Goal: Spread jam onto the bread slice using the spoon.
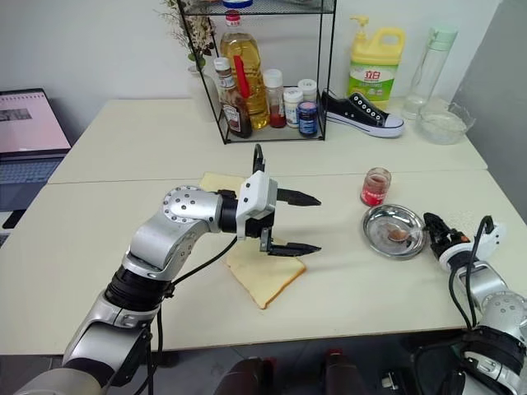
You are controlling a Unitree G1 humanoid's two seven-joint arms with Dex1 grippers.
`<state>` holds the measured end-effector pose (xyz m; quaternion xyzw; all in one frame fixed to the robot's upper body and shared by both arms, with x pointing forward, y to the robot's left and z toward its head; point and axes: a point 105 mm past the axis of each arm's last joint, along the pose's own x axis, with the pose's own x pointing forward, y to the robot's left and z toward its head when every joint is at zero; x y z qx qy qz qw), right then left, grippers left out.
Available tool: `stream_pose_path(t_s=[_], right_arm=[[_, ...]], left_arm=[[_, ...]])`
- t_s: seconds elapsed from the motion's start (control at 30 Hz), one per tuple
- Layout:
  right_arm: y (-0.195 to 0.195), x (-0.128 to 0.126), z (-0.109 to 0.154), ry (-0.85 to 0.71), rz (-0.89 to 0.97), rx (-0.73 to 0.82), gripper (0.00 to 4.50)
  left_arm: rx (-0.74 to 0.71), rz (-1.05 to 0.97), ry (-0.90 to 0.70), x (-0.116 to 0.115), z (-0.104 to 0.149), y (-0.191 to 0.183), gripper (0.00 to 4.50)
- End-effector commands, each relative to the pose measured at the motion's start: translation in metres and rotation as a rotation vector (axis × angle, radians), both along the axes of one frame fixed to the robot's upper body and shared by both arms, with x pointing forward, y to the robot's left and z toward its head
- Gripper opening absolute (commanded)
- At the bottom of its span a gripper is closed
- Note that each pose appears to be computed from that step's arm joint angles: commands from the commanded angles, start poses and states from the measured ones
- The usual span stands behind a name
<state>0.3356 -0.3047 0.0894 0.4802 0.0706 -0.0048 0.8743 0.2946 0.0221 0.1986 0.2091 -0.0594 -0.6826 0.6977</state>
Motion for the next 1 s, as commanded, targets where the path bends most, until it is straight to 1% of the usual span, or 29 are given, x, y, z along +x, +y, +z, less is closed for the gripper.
stream_pose_path(t_s=[0.03,0.13,0.17,0.4,0.43,0.53,0.63,0.73,0.77,0.83,0.9,0.93,1.0], right_arm=[[-0.002,0.001,0.011,-0.053,-0.006,-0.01,1.27],[-0.004,0.0,0.011,-0.057,-0.017,-0.008,0.23],[-0.005,0.0,0.012,-0.06,-0.022,-0.006,0.04],[-0.008,0.001,0.018,-0.084,-0.043,-0.008,0.04],[-0.007,0.001,0.025,-0.104,-0.031,-0.03,0.04],[0.014,-0.001,0.065,-0.22,0.07,-0.185,0.04],[0.029,0.001,0.101,-0.317,0.092,-0.256,0.04],[0.049,0.01,0.137,-0.399,0.14,-0.397,0.04],[0.05,0.014,0.148,-0.421,0.128,-0.417,0.04],[0.052,0.024,0.166,-0.458,0.106,-0.461,0.04],[0.056,0.036,0.183,-0.496,0.085,-0.54,0.04],[0.059,0.041,0.19,-0.509,0.079,-0.58,0.04],[0.063,0.05,0.196,-0.529,0.068,-0.611,0.04]], left_arm=[[-0.026,-0.01,-0.05,-0.001,0.015,0.0,4.5],[-0.026,-0.01,-0.051,-0.001,0.015,0.0,4.5],[-0.026,-0.01,-0.051,-0.001,0.015,0.0,4.5],[-0.031,-0.013,-0.05,-0.002,0.013,-0.001,4.5],[-0.033,-0.01,-0.052,-0.001,0.014,-0.001,4.5],[-0.055,0.027,-0.05,0.005,0.02,0.006,4.5],[-0.07,0.079,-0.039,0.013,0.023,0.018,4.5],[-0.091,0.13,-0.045,0.021,0.025,0.025,4.5],[-0.106,0.146,-0.054,0.024,0.026,0.025,4.5],[-0.13,0.17,-0.061,0.029,0.028,0.023,4.5],[-0.148,0.198,-0.077,0.035,0.029,0.019,4.5],[-0.156,0.206,-0.078,0.037,0.029,0.017,4.5],[-0.163,0.213,-0.081,0.039,0.03,0.014,4.5]])
